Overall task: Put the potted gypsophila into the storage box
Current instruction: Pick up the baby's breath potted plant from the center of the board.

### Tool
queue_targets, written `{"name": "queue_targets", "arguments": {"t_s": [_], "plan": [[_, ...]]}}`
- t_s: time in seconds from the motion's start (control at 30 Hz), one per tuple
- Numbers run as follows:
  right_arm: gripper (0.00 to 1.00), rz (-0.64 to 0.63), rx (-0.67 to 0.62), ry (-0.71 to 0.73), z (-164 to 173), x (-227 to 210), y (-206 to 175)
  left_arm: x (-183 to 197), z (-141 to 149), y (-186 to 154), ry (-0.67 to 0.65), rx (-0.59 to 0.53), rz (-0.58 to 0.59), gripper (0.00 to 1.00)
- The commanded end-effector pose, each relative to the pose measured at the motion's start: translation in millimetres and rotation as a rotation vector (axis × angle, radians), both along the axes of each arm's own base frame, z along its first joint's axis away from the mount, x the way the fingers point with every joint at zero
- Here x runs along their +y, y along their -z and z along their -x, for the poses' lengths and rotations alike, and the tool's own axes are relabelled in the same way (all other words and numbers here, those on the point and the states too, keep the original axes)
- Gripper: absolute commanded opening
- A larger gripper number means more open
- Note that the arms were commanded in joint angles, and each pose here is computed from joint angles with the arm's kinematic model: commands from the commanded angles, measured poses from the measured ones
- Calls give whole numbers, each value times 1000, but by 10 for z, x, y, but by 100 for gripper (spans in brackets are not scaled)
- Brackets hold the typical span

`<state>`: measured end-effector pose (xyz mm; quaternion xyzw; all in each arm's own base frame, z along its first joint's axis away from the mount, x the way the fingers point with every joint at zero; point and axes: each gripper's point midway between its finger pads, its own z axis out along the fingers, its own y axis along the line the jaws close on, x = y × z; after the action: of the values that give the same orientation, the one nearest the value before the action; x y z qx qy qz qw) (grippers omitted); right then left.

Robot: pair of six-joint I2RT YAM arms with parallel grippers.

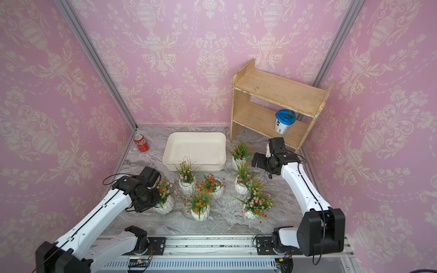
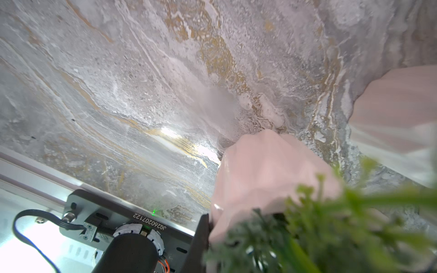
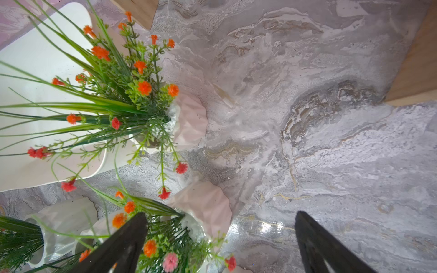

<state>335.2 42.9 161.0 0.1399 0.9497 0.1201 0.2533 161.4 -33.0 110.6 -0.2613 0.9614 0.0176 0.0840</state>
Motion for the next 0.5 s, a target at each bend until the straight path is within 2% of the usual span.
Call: {"name": "queue_targets", "arguments": {"t_s": [0.0, 0.23, 0.33, 0.47], "plan": [[100, 9, -11, -21, 49, 13, -64, 135, -22, -261, 40, -32, -78, 0], [100, 8, -18, -24, 66, 16, -105, 271, -148, -696, 96, -78, -180, 0], [100, 6, -23, -28, 67, 22, -132, 279, -299, -923, 125, -121, -210, 0], [100, 3, -23, -32, 65, 30, -154, 200, -655, -1249, 166, -197, -227, 0]]}}
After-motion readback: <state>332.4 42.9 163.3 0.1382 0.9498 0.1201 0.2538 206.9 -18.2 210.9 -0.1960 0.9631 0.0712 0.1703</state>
